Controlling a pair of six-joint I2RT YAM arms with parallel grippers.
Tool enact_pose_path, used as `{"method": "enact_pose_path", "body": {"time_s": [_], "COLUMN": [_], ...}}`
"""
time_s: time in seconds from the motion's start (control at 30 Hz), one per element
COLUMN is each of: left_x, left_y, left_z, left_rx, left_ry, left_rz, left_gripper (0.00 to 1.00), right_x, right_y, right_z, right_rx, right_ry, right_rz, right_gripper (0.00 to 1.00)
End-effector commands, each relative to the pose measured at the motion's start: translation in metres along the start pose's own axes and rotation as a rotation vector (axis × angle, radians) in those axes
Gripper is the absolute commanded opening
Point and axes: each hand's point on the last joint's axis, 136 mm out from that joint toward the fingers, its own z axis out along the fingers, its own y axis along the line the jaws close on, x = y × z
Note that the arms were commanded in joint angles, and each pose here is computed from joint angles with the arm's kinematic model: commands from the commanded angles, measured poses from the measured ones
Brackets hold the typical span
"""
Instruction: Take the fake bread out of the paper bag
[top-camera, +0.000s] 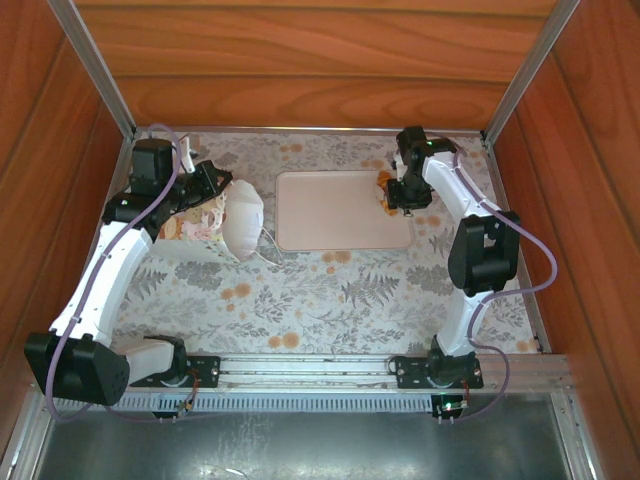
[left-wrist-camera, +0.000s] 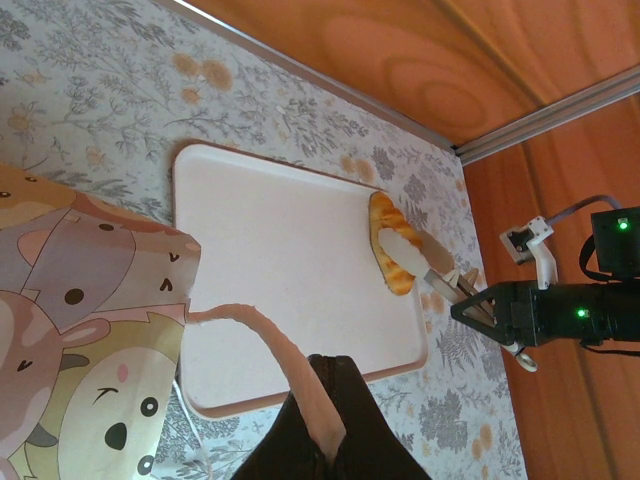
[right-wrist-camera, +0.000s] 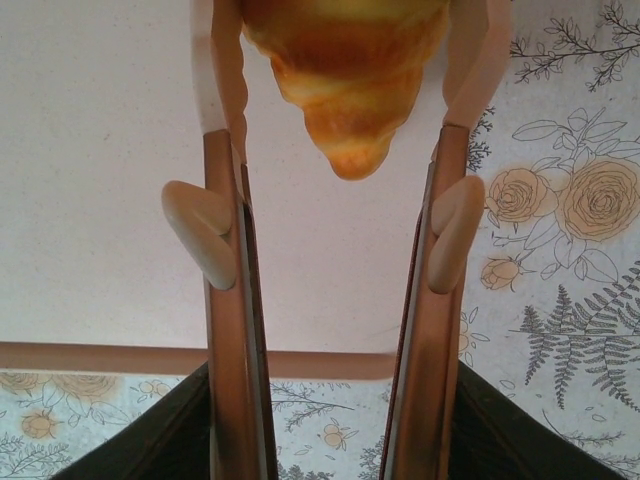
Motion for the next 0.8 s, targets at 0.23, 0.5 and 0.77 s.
{"method": "enact_pose_path", "body": {"time_s": [0.23, 0.5, 0.77], "left_x": [-0.002, -0.003, -0.003], "left_y": [-0.011, -0.011, -0.010], "left_z": [-0.006, -0.006, -0.005], "left_rx": [0.035, 0.033, 0.032], "left_ry": [-0.023, -0.025, -0.021], "left_rz": [0.021, 0.021, 0.020], "left_gripper": [0.00, 0.00, 0.00], "right_x": [0.010, 0.003, 0.007], "right_y": [-0.011, 0.004, 0.003], "right_z": [0.006, -0.003, -0.002], "right_rx": [0.025, -0.066, -0.063], "right_ry": [0.064, 0.021, 0.037], "right_rz": [0.010, -0.014, -0.023], "right_gripper": [0.57, 0.60, 0.53]}}
